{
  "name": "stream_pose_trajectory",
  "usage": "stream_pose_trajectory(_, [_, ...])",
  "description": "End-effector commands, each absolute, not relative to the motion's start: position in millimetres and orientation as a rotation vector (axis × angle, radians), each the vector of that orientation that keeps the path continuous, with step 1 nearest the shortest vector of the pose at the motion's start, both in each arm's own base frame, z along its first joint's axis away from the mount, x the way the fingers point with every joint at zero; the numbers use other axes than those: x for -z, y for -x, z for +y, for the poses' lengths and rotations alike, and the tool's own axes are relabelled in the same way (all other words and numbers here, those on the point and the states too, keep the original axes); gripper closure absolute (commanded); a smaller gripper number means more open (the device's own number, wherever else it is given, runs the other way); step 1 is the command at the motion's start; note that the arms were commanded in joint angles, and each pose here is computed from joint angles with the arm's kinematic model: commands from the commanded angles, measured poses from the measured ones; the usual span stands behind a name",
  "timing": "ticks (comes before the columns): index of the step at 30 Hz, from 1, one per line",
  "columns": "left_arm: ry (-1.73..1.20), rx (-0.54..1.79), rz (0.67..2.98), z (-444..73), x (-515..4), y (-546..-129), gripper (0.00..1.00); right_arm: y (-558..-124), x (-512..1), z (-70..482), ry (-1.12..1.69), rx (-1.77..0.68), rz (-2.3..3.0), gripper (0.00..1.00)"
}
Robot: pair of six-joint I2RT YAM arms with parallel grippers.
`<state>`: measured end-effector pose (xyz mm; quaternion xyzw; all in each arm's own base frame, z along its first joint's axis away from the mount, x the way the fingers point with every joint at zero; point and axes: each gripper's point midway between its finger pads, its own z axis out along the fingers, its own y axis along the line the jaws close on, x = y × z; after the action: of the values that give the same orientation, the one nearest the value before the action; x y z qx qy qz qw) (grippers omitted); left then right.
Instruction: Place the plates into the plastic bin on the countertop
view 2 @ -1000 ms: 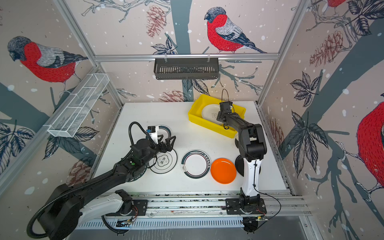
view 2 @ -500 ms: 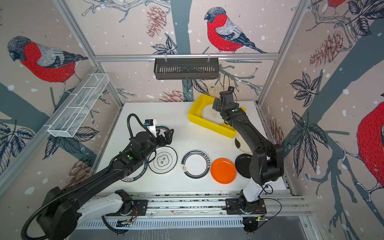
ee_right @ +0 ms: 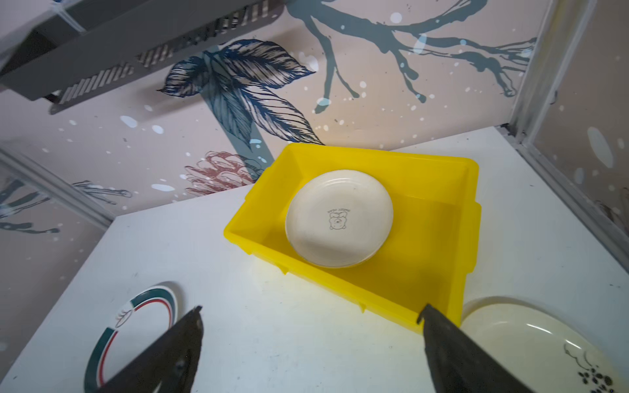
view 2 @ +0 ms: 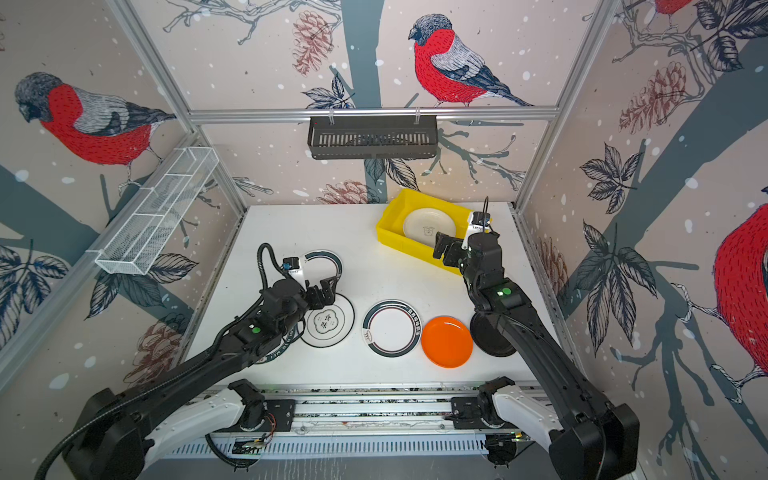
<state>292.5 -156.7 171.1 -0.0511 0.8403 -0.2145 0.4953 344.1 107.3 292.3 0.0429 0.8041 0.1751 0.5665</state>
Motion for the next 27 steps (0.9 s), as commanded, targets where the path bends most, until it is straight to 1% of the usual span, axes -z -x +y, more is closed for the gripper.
stream_pose_trajectory(1, [0.218,0.497,2.076,-141,-159,-278,0.03,-332,-293,118,-0.066,-0.506,1.877,0.0])
stream_pose_trajectory(6, [0.249,0.535,2.106,-135,-144,-260,0.03,-315,-277,122,-0.039,-0.56,1.905,0.0])
stream_pose_trajectory(9, [0.242,0.551,2.157,-138,-131,-251,0.03,-303,-265,137,0.055,-0.639,1.947,0.0])
stream_pose_trajectory(17, [0.159,0.565,2.299,-159,-105,-215,0.03,-281,-231,154,0.128,-0.738,2.054,0.0])
stream_pose_trajectory(23, [0.11,0.666,2.369,-178,-89,-192,0.04,-264,-211,164,0.167,-0.764,2.115,0.0])
stream_pose_trajectory(27, [0.075,0.735,2.379,-191,-85,-186,0.06,-254,-191,171,0.162,-0.795,2.165,0.0])
